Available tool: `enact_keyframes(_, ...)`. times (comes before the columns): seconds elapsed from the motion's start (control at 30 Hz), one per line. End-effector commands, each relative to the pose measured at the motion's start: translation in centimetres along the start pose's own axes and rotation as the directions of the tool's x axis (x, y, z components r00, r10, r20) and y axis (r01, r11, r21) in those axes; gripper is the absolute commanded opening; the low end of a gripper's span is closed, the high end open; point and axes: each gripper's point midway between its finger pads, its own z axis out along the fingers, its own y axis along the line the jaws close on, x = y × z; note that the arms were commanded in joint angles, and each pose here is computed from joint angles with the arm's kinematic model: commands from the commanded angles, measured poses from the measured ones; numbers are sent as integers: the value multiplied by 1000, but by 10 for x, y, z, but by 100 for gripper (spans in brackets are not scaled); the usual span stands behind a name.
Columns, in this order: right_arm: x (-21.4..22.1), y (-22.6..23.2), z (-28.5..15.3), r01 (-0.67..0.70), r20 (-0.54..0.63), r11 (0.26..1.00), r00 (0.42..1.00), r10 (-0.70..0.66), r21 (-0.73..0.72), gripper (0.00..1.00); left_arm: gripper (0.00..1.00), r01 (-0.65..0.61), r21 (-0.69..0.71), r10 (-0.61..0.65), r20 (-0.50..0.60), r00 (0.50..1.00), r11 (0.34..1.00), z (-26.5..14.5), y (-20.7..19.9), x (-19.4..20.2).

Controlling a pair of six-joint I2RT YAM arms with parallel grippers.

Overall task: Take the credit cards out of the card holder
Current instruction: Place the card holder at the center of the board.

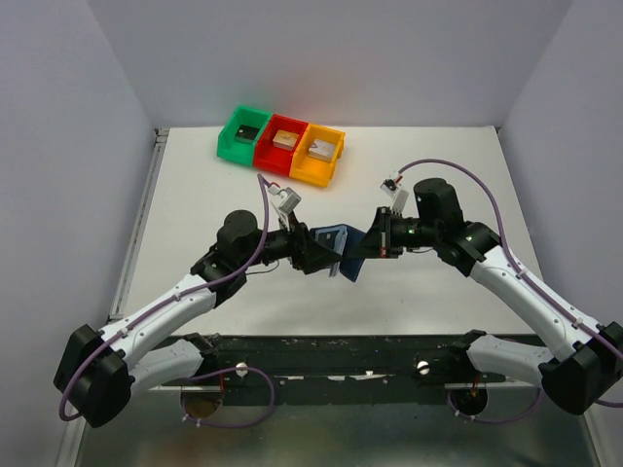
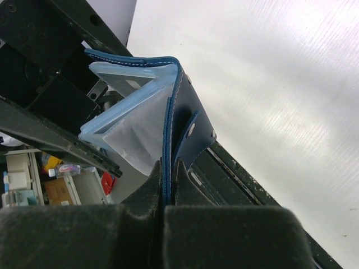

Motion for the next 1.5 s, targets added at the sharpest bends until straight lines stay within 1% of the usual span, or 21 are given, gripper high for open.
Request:
enact_keyframes(0.0, -4, 4, 1, 23, 15, 1000, 1000, -23, -10, 0, 77, -42, 5, 42, 39, 998, 999, -6, -8, -8)
enact_keyframes(0.23, -3, 3, 6, 14, 7, 1000, 1000, -14, -25, 0, 81, -64, 13, 63, 53, 997, 998, -13, -15, -11)
enact_keyframes(0.43, -2, 6, 12, -16, -1, 997, 1000, 16, -71, 0, 81, -83, 32, 81, 65, 995, 996, -17, -25, -17)
enact_keyframes(0.57, -3, 12, 13, -12, 2, 994, 1000, 12, -108, 0, 80, -95, 23, 94, 60, 994, 995, -19, -24, -17)
enact_keyframes(0.63, -4, 12, 13, -10, 6, 994, 1000, 11, -112, 0, 78, -99, 19, 97, 61, 993, 995, -20, -24, -16)
enact_keyframes(0.9, -5, 17, 11, 0, 6, 992, 1000, 1, -127, 0, 59, -115, 9, 114, 64, 991, 993, -21, -21, -14)
enact_keyframes(1.0, -4, 18, 10, 2, 6, 991, 1000, -1, -137, 0, 55, -116, -1, 115, 64, 991, 993, -22, -18, -13)
enact_keyframes(1.23, -3, 21, 8, 10, 10, 989, 1000, -9, -145, 0, 56, -106, -17, 106, 54, 993, 994, -20, -12, -9)
enact_keyframes(1.4, -1, 20, 7, 12, 7, 989, 1000, -11, -144, 0, 55, -98, -24, 99, 51, 994, 995, -18, -9, -9)
enact_keyframes(1.43, -1, 21, 6, 17, 9, 989, 1000, -16, -146, 0, 56, -97, -24, 98, 51, 994, 995, -17, -9, -9)
enact_keyframes(1.47, -1, 21, 6, 13, 8, 990, 1000, -12, -143, 0, 60, -94, -23, 96, 49, 994, 995, -17, -9, -8)
